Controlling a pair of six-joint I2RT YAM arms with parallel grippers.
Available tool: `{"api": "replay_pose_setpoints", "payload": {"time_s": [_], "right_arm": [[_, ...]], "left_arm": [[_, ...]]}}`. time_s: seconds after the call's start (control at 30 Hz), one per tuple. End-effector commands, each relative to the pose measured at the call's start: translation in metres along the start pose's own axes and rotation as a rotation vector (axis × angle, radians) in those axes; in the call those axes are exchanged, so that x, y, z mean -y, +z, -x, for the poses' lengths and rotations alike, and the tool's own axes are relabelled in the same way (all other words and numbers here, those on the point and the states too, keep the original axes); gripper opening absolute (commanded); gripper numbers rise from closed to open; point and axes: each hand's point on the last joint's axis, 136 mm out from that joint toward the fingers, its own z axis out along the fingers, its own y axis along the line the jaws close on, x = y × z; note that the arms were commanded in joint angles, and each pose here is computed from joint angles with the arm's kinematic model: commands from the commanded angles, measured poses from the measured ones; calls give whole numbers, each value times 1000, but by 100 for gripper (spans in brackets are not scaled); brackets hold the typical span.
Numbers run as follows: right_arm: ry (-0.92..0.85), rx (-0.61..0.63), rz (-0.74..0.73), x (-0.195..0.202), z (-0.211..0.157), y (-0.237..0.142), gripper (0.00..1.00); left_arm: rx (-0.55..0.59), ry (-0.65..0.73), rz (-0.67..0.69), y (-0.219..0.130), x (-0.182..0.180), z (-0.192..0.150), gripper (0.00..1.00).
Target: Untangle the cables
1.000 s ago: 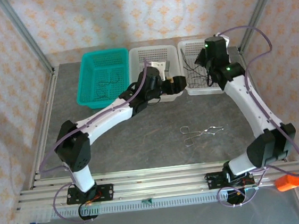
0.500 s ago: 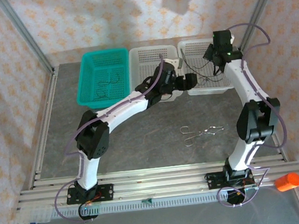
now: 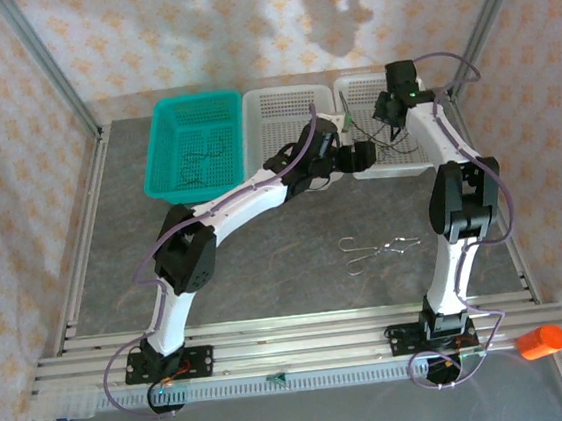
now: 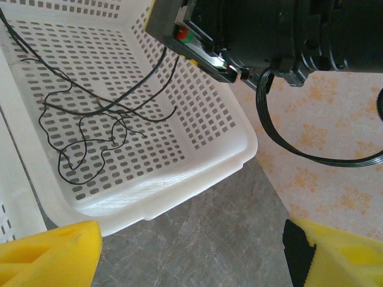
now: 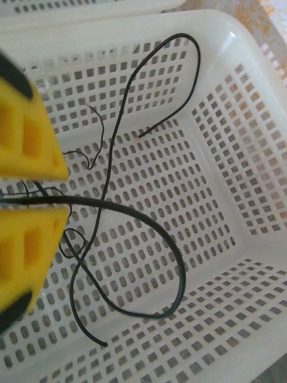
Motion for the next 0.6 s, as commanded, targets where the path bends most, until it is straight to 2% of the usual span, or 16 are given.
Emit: {"api": "replay_pose_setpoints", "payload": {"time_s": [0.0, 0.07, 0.27, 0.33, 0.57], "right_arm": [[2, 24, 4, -3, 13, -9, 29], [2, 26, 5, -4, 15, -11, 38], [4, 62, 38, -11, 28, -31, 53], [9, 80, 69, -16, 34, -42, 60], [59, 139, 304, -48, 41, -94, 95]], "left_arm": [[27, 12, -4, -9, 10, 13, 80], [28, 15, 2, -10, 9, 14, 81], [43, 31, 24, -21, 9, 18, 81], [52, 41, 37, -27, 9, 21, 81], [116, 73, 107, -52, 7, 34, 85]]}}
